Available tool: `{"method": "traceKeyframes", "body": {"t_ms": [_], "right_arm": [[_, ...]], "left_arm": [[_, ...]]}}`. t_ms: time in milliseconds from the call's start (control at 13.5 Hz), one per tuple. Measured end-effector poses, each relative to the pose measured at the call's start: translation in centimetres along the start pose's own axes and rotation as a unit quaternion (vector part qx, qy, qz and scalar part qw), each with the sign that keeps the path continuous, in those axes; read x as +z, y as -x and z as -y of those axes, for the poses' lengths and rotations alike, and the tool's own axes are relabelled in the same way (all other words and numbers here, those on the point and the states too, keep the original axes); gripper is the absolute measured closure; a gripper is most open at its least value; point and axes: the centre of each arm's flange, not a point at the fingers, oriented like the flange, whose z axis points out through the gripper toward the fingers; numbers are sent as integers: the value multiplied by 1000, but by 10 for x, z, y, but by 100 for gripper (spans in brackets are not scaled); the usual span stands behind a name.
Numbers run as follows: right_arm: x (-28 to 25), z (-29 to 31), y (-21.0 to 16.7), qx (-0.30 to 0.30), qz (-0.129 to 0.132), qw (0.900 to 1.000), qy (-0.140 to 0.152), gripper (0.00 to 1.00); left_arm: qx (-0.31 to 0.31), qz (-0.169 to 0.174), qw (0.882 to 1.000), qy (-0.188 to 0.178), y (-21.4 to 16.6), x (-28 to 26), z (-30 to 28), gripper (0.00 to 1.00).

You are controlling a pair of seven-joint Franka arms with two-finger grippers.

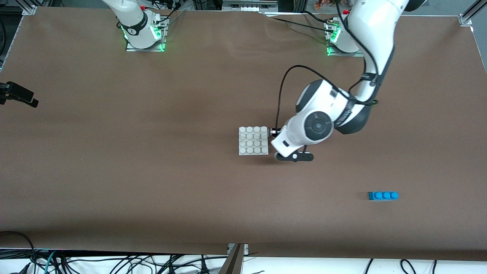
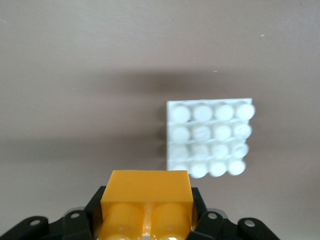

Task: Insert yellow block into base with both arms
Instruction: 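Carry the yellow brick with the left gripper over the white plate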

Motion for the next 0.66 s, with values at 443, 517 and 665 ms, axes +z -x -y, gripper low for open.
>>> {"method": "traceKeyframes", "body": {"t_ms": [443,517,665], "right_arm": [[0,4,0,-3,0,1000,0,0],[0,4,0,-4,0,1000,0,0],[0,5,0,-4,0,1000,0,0]], "left_arm": [[0,-12,1000,1,22,55,-58,32],[1,-13,1000,2,22,62,-61,32],[2,-17,1000,4,20,77,-65,32]]}}
